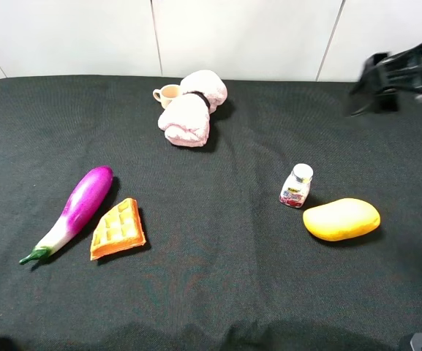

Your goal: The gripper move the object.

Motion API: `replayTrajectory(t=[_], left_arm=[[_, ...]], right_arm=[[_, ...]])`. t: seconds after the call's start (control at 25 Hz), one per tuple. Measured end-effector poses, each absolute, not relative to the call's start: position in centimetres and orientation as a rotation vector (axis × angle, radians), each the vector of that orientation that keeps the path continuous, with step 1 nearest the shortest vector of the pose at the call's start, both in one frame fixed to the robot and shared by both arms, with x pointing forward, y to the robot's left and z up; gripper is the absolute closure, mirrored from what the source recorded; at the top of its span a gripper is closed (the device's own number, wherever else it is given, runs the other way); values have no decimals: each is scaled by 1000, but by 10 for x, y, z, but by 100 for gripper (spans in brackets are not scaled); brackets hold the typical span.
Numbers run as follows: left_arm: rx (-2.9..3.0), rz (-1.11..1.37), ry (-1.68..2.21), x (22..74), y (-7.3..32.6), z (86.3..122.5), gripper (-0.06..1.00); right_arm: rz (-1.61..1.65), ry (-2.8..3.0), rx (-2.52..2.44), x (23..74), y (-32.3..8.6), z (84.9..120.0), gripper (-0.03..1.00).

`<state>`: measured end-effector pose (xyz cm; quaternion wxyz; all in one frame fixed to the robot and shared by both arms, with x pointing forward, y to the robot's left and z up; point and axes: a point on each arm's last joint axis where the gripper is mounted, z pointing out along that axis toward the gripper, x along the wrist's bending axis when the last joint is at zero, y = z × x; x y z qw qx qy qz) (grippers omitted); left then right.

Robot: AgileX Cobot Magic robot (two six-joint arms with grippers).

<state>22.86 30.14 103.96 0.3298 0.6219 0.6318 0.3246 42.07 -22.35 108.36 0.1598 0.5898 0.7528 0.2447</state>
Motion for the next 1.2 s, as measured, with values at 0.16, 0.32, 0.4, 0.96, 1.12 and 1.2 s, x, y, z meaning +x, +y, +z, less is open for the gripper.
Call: replayTrajectory(t=[0.16, 0.32, 0.4, 0.96, 1.12, 1.2], left_arm=[[1627, 849, 1653, 229, 301, 1040, 8], [1627, 849, 1653, 229, 301, 1040, 8], [1627, 849, 1653, 229, 301, 1040, 8], [1627, 849, 1653, 229, 301, 1040, 8], [1627, 849, 1653, 229, 301, 1040, 8], [1627, 849, 1653, 229, 301, 1040, 8]], right_arm=[[706, 2059, 1648, 394, -242, 1104, 27], [726, 1964, 1644, 364, -261, 1120, 27], [766, 1900, 1631, 346, -272, 1129, 27], [929, 1753, 1557, 264, -310, 1137, 27], [978, 1782, 1517, 258, -309, 1120, 27], [1011, 1798, 1499, 256, -307, 1108, 27]])
